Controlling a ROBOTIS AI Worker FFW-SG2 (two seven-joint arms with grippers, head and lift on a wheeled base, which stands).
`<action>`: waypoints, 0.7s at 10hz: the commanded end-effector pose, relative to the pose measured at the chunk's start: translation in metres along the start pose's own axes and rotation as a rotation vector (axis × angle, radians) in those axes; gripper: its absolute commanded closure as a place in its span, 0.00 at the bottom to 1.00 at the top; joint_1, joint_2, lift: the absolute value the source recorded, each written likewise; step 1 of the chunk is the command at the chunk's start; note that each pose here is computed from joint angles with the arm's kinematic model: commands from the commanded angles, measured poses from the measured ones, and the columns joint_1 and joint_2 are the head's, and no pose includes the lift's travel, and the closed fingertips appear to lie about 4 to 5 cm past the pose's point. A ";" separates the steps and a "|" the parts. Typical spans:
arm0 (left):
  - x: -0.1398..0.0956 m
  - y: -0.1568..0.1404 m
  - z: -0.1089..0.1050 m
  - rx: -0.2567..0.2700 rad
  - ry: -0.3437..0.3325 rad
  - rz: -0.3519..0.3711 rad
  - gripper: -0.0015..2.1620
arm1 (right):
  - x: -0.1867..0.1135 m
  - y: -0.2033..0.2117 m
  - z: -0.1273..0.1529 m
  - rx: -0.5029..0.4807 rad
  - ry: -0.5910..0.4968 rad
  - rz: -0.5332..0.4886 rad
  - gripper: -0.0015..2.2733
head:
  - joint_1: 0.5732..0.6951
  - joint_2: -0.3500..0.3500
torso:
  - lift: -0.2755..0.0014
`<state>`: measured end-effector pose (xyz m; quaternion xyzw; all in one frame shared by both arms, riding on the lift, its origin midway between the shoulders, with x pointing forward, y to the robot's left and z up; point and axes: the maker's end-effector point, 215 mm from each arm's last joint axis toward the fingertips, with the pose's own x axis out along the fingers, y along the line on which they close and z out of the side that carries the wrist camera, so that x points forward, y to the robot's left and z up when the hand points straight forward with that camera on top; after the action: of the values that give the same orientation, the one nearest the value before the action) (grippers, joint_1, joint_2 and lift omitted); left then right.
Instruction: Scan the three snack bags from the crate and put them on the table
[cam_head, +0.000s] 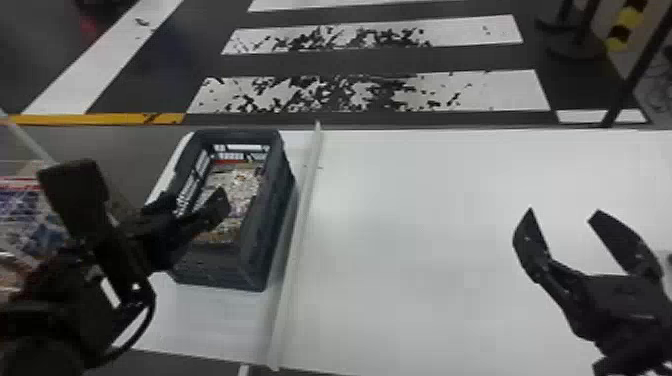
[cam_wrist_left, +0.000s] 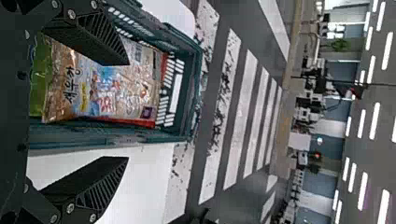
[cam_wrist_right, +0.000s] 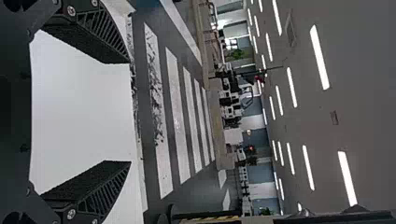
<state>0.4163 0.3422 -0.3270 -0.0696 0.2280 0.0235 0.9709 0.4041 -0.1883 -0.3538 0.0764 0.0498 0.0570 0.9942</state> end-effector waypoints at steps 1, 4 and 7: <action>0.021 0.015 0.010 -0.034 0.037 0.011 0.08 | 0.000 -0.002 -0.009 -0.011 0.016 -0.001 0.06 | 1.00 0.79 | 0.66; 0.065 0.034 -0.010 -0.064 0.247 0.001 0.08 | 0.003 0.001 -0.037 -0.060 0.067 0.017 0.06 | 1.00 0.83 | 0.66; 0.103 0.019 -0.010 -0.065 0.356 -0.029 0.08 | 0.003 0.003 -0.054 -0.097 0.127 0.033 0.06 | 1.00 0.84 | 0.66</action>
<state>0.4943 0.3629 -0.3818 -0.1069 0.3849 0.0048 0.9167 0.4016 -0.1771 -0.4051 0.0270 0.1052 0.0797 0.9909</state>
